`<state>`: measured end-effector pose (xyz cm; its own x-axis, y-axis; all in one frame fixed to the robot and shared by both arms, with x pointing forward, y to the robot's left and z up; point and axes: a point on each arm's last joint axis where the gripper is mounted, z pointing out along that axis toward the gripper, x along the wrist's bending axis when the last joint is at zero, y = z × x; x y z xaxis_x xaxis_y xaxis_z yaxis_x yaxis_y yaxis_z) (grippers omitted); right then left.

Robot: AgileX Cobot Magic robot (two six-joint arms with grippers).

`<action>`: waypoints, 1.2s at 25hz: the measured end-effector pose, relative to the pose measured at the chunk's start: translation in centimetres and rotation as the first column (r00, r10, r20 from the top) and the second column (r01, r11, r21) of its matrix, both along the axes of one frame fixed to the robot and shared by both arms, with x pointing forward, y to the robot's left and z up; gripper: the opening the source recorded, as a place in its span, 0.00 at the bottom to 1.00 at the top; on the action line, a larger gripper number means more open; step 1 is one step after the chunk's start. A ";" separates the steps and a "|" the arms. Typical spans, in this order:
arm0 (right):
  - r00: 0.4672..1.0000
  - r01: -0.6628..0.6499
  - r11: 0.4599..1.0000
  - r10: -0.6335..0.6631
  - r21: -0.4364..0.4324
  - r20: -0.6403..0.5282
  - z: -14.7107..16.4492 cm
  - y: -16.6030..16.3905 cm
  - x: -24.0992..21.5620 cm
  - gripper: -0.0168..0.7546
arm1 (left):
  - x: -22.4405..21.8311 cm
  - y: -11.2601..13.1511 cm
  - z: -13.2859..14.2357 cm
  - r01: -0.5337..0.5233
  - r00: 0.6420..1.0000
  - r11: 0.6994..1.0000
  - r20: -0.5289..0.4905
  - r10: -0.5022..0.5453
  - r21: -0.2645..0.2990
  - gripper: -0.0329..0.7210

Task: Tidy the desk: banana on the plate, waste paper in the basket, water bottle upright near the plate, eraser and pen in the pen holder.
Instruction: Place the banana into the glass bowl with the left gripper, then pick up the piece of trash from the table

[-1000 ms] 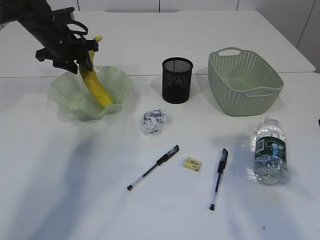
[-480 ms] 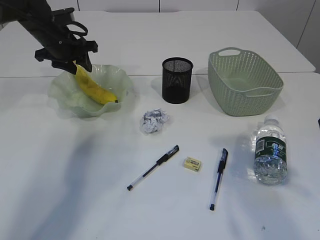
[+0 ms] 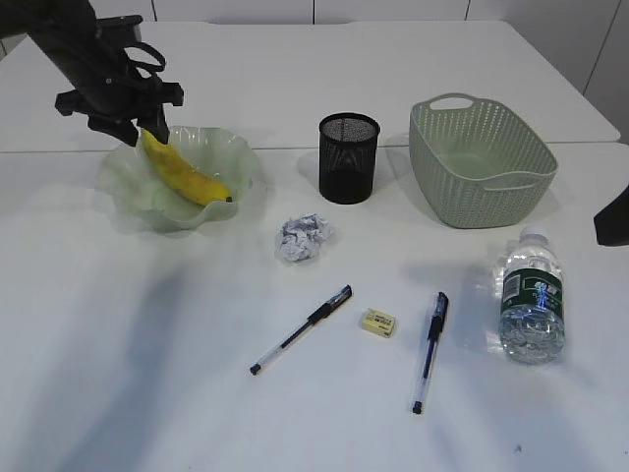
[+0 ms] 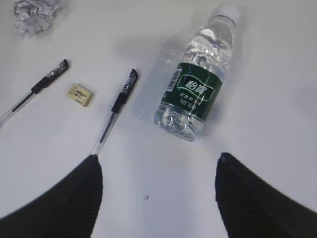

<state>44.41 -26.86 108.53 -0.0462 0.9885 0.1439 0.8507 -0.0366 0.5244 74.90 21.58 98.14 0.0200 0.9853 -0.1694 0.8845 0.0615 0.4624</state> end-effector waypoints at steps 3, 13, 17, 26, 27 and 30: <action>1.000 -0.017 1.000 0.017 0.021 0.020 0.1 0.2 0.1 0.70 | 0.0 0.2 1.6 0.003 1.000 1.000 0.014 -0.003 0.006 0.48; 0.997 -0.071 0.995 0.072 0.075 -0.004 -0.9 1.0 1.4 0.70 | -0.1 0.4 8.3 0.021 0.994 0.999 0.107 -0.024 0.030 0.49; 0.994 -0.104 0.990 0.106 0.092 -0.018 -1.1 1.4 2.7 0.70 | -0.4 0.5 9.9 0.023 0.992 0.999 0.127 -0.026 0.029 0.49; 0.982 -0.187 0.981 0.186 0.048 0.026 0.2 1.8 5.7 0.70 | -1.7 1.3 12.8 0.033 0.985 0.993 0.166 -0.052 0.114 0.49; 0.981 -0.193 0.980 0.192 0.044 0.027 0.2 1.9 6.0 0.70 | -2.0 1.4 13.2 0.031 0.984 0.991 0.168 -0.053 0.128 0.49; 0.977 -0.214 0.976 0.214 0.041 0.025 0.2 2.0 6.8 0.70 | -2.9 1.9 15.0 0.015 0.979 0.986 0.196 -0.047 0.163 0.49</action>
<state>51.21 -24.84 108.75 -0.2592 0.9483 0.1833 0.8305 0.1220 0.5434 72.01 23.47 113.19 0.0685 0.9976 0.0009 0.7741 -0.0537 0.6307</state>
